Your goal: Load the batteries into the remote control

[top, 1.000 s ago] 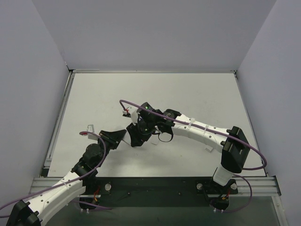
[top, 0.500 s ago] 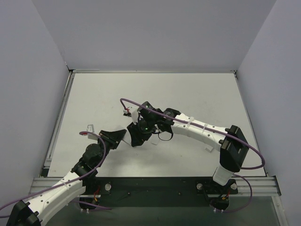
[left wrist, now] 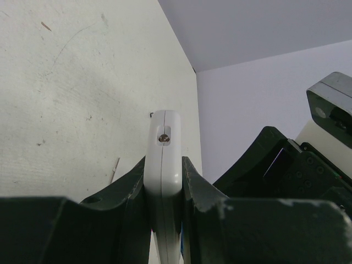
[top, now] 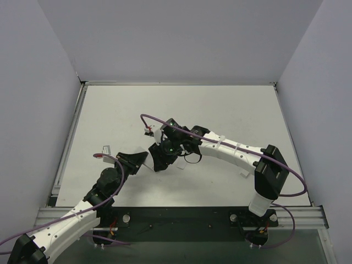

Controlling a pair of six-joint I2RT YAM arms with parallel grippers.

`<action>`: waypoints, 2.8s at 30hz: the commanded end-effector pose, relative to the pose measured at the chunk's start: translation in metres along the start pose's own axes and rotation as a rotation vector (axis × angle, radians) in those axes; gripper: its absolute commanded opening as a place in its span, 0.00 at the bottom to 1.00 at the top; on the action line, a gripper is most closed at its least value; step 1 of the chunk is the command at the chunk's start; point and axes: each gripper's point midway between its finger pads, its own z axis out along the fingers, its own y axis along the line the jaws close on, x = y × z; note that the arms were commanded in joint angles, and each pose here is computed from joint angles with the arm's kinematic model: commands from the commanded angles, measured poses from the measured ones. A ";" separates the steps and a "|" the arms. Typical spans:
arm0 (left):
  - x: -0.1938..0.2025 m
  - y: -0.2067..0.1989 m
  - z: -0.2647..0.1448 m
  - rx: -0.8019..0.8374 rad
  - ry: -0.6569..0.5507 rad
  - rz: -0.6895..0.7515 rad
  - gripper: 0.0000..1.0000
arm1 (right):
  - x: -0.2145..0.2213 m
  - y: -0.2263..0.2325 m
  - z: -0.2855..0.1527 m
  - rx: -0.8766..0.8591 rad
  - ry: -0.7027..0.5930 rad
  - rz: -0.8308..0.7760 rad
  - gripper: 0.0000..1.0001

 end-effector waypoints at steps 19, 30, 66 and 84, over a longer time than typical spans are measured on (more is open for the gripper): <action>-0.011 -0.030 -0.002 0.088 -0.033 -0.063 0.00 | -0.002 0.007 -0.012 -0.005 -0.022 -0.050 0.50; -0.008 -0.028 -0.002 0.094 -0.021 -0.022 0.00 | -0.032 0.029 -0.056 0.005 -0.164 -0.170 0.52; -0.011 -0.066 -0.010 0.245 -0.017 0.033 0.00 | 0.004 0.008 -0.020 0.027 -0.029 -0.044 0.66; -0.013 -0.073 -0.012 0.268 -0.019 0.022 0.00 | 0.007 0.003 -0.016 0.045 -0.017 -0.039 0.46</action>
